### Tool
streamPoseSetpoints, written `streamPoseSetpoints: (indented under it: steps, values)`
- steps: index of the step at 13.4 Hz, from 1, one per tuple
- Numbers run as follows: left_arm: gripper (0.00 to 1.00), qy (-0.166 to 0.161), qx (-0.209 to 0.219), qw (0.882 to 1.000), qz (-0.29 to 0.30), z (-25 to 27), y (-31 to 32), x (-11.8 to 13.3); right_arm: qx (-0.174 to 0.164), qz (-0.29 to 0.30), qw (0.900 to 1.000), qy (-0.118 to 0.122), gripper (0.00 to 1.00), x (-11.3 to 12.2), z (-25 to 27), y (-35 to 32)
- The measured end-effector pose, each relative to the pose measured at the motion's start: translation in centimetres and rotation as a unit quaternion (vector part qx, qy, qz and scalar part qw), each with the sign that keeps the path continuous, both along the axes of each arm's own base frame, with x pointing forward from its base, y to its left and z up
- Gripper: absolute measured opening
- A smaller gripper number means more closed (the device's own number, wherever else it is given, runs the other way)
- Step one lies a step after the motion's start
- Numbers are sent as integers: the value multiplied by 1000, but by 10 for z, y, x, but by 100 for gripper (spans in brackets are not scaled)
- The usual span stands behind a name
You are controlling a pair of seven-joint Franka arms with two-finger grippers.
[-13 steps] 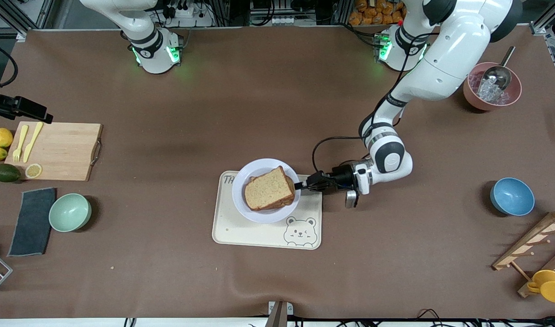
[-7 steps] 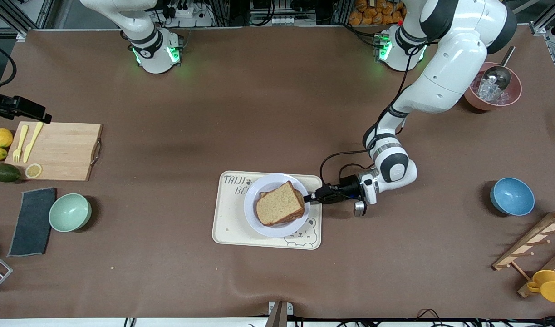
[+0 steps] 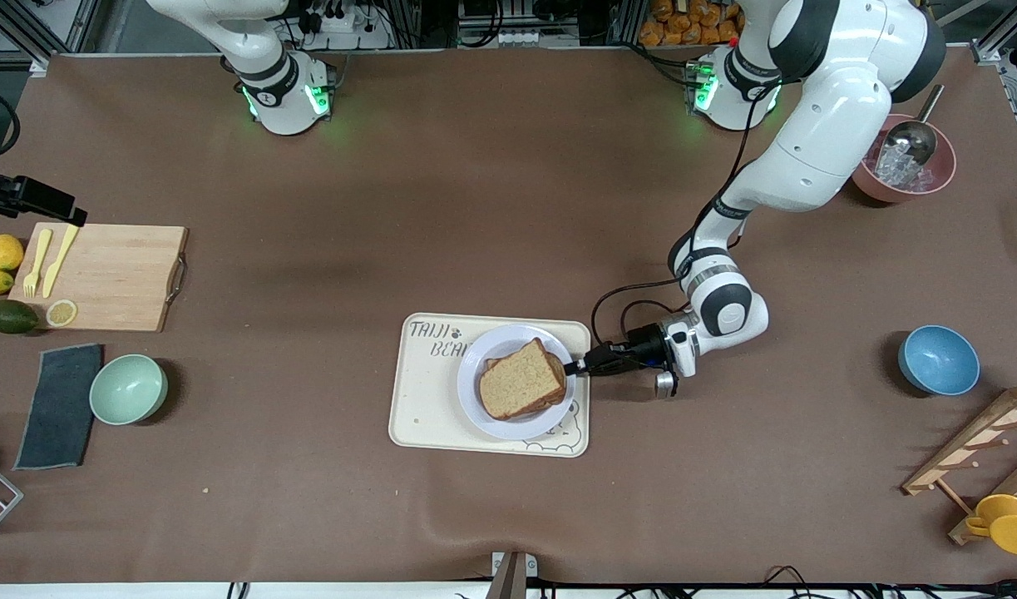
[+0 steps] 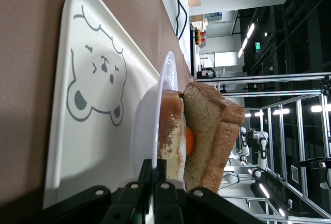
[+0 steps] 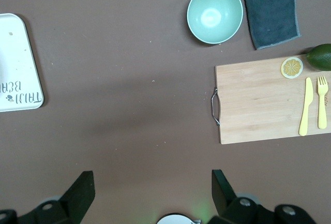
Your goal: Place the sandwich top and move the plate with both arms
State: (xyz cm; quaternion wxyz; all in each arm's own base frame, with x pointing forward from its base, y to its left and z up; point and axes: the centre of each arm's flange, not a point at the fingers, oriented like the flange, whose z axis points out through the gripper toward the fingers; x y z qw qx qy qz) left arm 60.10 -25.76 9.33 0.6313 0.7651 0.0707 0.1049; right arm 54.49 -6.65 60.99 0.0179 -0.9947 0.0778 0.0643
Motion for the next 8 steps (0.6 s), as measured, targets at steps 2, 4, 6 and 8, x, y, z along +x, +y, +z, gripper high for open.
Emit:
streamPoseSetpoints:
  steps: [2,4,6,8]
  values:
    - [4,4,1,1000,0,-6,0,-2,0,0,1000,0,100,0,0,0]
    - [4,6,2,1000,0,-8,0,-3,0,0,1000,0,100,0,0,0]
    - [4,7,2,1000,0,-9,0,-4,0,0,1000,0,100,0,0,0]
    - [4,8,2,1000,-1,-10,-1,-4,0,0,1000,0,100,0,0,0]
